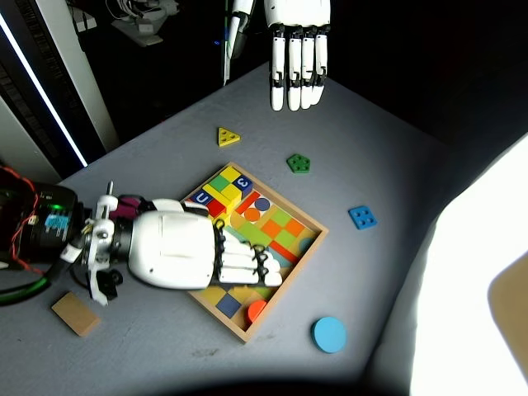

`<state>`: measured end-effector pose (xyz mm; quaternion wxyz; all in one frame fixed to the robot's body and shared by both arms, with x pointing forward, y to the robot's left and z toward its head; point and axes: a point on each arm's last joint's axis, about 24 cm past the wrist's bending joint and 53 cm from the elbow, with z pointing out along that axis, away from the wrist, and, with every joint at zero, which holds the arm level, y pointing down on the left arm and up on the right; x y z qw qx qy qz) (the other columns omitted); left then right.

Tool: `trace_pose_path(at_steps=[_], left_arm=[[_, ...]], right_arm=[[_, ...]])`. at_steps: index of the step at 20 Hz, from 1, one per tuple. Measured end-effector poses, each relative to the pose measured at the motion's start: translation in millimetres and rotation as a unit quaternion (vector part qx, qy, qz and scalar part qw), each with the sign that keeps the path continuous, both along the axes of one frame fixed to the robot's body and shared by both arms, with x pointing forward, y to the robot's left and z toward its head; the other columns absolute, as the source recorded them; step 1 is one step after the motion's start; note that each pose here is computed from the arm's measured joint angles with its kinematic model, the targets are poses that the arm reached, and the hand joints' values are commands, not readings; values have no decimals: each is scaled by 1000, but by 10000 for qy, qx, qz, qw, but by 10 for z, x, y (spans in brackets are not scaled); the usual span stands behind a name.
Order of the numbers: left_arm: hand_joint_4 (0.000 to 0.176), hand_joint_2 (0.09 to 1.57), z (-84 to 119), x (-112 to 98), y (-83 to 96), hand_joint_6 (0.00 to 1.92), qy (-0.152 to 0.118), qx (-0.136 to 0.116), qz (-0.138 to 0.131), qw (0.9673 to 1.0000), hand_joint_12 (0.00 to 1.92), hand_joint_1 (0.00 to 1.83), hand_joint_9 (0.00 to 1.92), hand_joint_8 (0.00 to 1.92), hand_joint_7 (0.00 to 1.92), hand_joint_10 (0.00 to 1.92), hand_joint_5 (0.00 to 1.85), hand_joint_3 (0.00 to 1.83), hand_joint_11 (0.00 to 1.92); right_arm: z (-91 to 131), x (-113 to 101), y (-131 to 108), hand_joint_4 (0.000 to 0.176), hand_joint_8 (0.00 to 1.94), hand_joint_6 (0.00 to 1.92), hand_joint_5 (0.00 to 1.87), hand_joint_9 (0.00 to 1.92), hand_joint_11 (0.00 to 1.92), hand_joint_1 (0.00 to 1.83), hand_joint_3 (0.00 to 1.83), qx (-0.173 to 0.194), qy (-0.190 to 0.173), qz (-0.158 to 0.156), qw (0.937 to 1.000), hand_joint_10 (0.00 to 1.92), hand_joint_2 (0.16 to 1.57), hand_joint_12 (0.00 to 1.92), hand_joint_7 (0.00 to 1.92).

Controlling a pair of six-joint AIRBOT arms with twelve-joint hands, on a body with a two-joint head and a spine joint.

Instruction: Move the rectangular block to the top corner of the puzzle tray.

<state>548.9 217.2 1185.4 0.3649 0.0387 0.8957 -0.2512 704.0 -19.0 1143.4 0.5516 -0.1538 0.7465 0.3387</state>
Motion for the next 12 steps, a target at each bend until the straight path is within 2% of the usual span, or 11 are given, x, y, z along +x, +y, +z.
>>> trace_pose_path(at_steps=[6,9,11,12], left_arm=[[38,1278,1,1,0,3,-2,-1,0,10000,605,140,154,3,133,4,164,0,0],[31,1279,0,0,0,3,0,0,0,10000,585,150,153,3,138,2,168,0,0],[40,1279,0,0,0,1,0,0,0,10000,588,124,153,1,134,1,166,0,0],[36,1282,0,0,0,0,0,0,0,10000,575,128,149,1,130,0,164,1,0]], right_arm=[[16,101,-63,0,6,205,649,0,0,0,3,-119,-404,47,9991,0,1159,0,134],[33,164,-110,0,10,210,657,0,0,0,4,-102,-456,59,9989,0,1161,0,147],[43,185,-134,0,3,209,653,0,0,0,6,-115,-504,55,9986,0,1166,0,133],[43,188,-138,0,9,206,646,0,0,0,6,-118,-509,53,9986,0,1166,0,147]])
